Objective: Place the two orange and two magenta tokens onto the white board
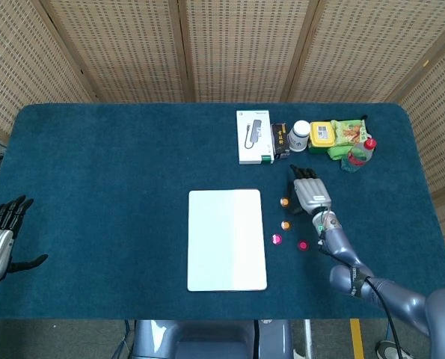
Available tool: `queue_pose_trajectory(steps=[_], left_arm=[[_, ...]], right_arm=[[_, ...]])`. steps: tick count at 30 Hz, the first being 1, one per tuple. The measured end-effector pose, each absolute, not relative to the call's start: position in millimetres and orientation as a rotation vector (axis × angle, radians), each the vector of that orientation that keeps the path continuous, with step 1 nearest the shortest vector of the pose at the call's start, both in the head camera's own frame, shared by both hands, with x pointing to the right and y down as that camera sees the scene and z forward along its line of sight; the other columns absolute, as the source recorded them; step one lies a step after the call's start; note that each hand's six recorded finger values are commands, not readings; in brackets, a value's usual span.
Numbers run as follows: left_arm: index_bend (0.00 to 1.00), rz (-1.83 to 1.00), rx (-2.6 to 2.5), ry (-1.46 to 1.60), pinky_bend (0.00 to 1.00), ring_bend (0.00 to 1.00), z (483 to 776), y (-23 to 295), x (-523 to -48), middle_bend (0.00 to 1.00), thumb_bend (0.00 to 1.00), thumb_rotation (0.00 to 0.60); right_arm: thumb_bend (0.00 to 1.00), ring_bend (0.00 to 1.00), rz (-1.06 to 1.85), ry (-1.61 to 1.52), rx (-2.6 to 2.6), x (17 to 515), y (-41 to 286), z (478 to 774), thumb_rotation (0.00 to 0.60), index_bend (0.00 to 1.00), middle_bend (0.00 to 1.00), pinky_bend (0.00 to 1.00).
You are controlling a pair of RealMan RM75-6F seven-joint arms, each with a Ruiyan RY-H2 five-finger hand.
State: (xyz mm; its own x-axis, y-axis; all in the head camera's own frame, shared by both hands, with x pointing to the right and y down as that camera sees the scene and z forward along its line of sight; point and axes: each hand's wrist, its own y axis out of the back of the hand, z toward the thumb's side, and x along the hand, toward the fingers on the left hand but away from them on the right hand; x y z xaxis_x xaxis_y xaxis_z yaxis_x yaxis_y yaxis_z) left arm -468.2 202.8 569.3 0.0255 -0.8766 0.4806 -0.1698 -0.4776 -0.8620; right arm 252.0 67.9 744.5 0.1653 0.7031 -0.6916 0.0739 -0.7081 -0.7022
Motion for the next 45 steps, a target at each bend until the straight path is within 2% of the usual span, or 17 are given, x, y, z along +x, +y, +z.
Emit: queue_pose_trajectory(steps=[9,16,19,21,24,28,32,35,40,45], left_arm=[[0.00,-1.499,-1.702,1.074,0.00,0.00,569.2,202.5,-468.1,0.00,0.00,0.600],[0.00,-1.500,-1.705,1.081,0.00,0.00,568.8,202.7,-469.6,0.00,0.00,0.600],[0.00,-1.503,-1.708,1.081,0.00,0.00,569.0,202.9,-470.3,0.00,0.00,0.600],[0.00,-1.503,-1.708,1.082,0.00,0.00,568.8,202.9,-470.6,0.00,0.00,0.600],[0.00,-1.504,-1.711,1.087,0.00,0.00,568.8,202.9,-470.9,0.00,0.00,0.600],[0.00,-1.503,-1.716,1.087,0.00,0.00,568.6,203.0,-471.1,0.00,0.00,0.600],[0.00,-1.500,-1.720,1.087,0.00,0.00,568.4,203.3,-470.9,0.00,0.00,0.600],[0.00,-1.499,-1.724,1.084,0.00,0.00,568.3,203.7,-470.6,0.00,0.00,0.600],[0.00,-1.498,-1.727,1.081,0.00,0.00,568.5,203.9,-469.8,0.00,0.00,0.600],[0.00,-1.494,-1.728,1.077,0.00,0.00,568.6,203.8,-468.1,0.00,0.00,0.600]], right_arm=[[0.34,0.00,1.443,-0.699,-2.008,179.4,65.7,728.1,0.600,0.51,0.02,0.00],[0.33,0.00,1.410,-0.653,-2.029,125.6,71.8,731.3,0.600,0.51,0.01,0.00],[0.25,0.00,1.419,-0.646,-2.028,113.7,73.5,735.9,0.600,0.32,0.00,0.00],[0.17,0.00,1.435,-0.644,-2.015,110.2,74.0,740.3,0.600,0.11,0.00,0.00],[0.16,0.00,1.455,-0.649,-2.007,107.5,73.9,743.9,0.600,0.05,0.00,0.00],[0.17,0.00,1.456,-0.671,-1.995,109.9,70.6,739.3,0.600,0.07,0.00,0.00],[0.21,0.00,1.436,-0.685,-1.976,119.7,66.7,726.8,0.600,0.23,0.00,0.00],[0.25,0.00,1.429,-0.697,-1.943,138.4,64.6,714.5,0.600,0.30,0.00,0.00],[0.26,0.00,1.464,-0.710,-1.884,192.6,72.5,699.3,0.600,0.33,0.00,0.00],[0.26,0.00,1.497,-0.711,-1.875,229.9,89.3,697.3,0.600,0.33,0.00,0.00]])
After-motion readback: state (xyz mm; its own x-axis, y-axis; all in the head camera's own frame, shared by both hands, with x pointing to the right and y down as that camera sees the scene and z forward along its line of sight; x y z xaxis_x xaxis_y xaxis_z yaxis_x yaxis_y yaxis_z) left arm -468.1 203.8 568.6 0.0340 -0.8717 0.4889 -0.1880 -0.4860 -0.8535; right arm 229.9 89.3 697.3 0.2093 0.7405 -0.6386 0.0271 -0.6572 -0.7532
